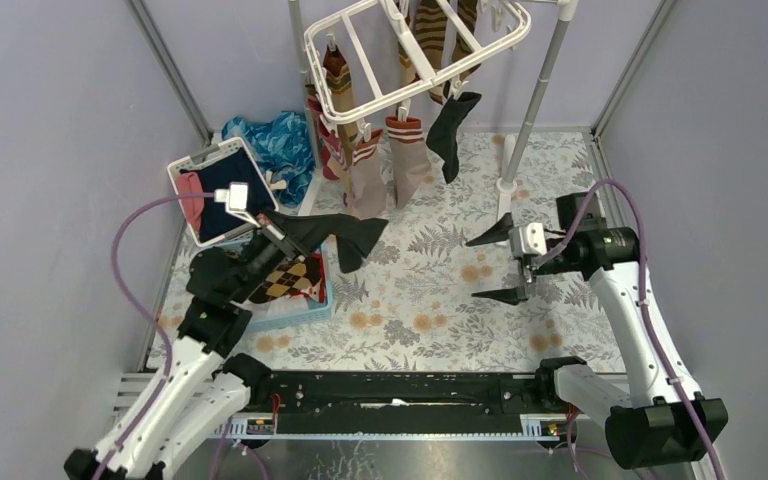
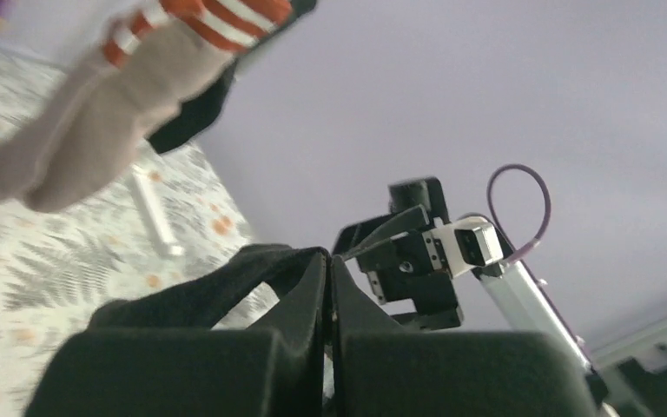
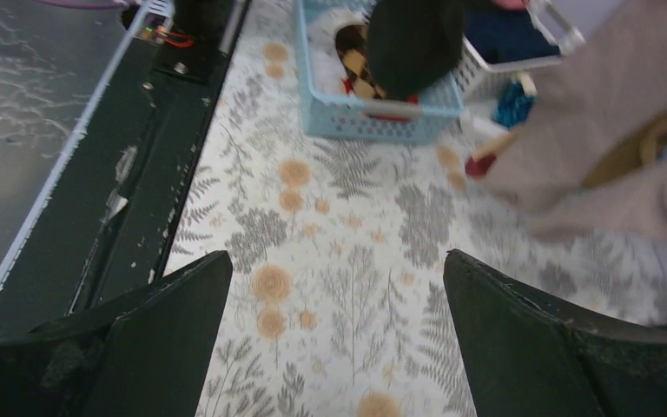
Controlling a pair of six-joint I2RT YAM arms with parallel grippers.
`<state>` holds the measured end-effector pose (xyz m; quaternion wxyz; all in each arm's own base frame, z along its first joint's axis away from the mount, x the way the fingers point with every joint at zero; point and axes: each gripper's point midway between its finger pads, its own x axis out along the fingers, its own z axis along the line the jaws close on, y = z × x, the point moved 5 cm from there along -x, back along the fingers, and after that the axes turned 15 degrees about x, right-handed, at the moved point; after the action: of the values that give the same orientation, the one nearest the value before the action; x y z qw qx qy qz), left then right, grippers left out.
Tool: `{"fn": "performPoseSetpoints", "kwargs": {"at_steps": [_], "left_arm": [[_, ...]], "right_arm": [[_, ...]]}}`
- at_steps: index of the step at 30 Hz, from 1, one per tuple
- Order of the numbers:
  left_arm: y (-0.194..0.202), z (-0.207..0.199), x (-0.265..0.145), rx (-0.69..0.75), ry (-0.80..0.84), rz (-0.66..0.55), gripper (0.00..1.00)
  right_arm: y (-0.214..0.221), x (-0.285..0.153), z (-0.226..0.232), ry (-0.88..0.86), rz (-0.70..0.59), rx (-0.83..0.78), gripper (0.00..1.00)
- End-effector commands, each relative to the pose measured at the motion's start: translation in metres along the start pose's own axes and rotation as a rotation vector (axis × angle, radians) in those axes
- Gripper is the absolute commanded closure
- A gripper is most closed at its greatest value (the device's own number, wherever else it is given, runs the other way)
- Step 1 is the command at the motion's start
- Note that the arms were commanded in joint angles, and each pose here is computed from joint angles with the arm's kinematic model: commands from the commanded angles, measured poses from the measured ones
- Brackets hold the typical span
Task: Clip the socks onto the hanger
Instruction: Pick up the sock from the bin.
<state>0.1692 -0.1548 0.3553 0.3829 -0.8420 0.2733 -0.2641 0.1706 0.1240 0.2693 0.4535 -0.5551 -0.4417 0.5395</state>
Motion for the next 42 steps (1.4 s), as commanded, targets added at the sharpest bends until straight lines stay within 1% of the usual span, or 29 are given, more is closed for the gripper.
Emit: {"fn": "performPoseSetpoints", "kwargs": {"at_steps": [1,4,6,8,12,14,15,17,20,23,33,35,39,40,42], "left_arm": [[-0.005,-0.037,0.020,-0.166,0.233,-0.106,1.00],[0.007,-0.047,0.033,-0.238,0.181,-0.205,1.00],[0.024,-0.052,0.042,-0.297,0.133,-0.223,1.00],[0.044,-0.056,0.055,-0.353,0.074,-0.204,1.00],[0.086,-0.057,0.079,-0.513,-0.068,-0.156,1.00],[0.103,-0.054,0.087,-0.557,-0.151,-0.139,1.00],[0.110,-0.053,0.089,-0.557,-0.179,-0.135,1.00],[0.115,-0.051,0.092,-0.568,-0.205,-0.149,1.00],[0.112,-0.051,0.094,-0.594,-0.199,-0.183,1.00],[0.110,-0.053,0.096,-0.588,-0.198,-0.186,1.00],[0.117,-0.048,0.093,-0.628,-0.210,-0.183,1.00],[0.118,-0.048,0.094,-0.633,-0.208,-0.179,1.00],[0.124,-0.047,0.094,-0.654,-0.204,-0.172,1.00],[0.125,-0.046,0.093,-0.656,-0.207,-0.169,1.00],[0.127,-0.044,0.092,-0.660,-0.211,-0.167,1.00]], "right_arm": [[-0.026,0.022,0.012,-0.152,-0.038,-0.100,0.01],[-0.026,0.032,0.007,-0.168,0.007,-0.085,0.02],[-0.030,0.035,0.000,-0.147,0.044,-0.083,0.03],[-0.035,0.035,-0.004,-0.127,0.066,-0.082,0.03],[-0.042,0.033,-0.008,-0.095,0.088,-0.079,0.03],[-0.040,0.032,-0.010,-0.071,0.102,-0.072,0.04],[-0.039,0.031,-0.011,-0.057,0.108,-0.062,0.05],[-0.034,0.032,-0.012,-0.036,0.114,-0.034,0.06],[-0.023,0.035,-0.013,-0.033,0.114,0.004,0.09],[-0.016,0.038,-0.014,-0.039,0.101,0.031,0.13],[-0.019,0.043,-0.015,-0.056,0.048,0.070,0.22],[-0.020,0.045,-0.019,-0.042,0.035,0.101,0.26],[-0.021,0.047,-0.026,-0.011,0.023,0.148,0.39],[-0.021,0.047,-0.026,-0.005,0.023,0.153,0.44],[-0.024,0.046,-0.026,0.000,0.020,0.159,0.59]]}}
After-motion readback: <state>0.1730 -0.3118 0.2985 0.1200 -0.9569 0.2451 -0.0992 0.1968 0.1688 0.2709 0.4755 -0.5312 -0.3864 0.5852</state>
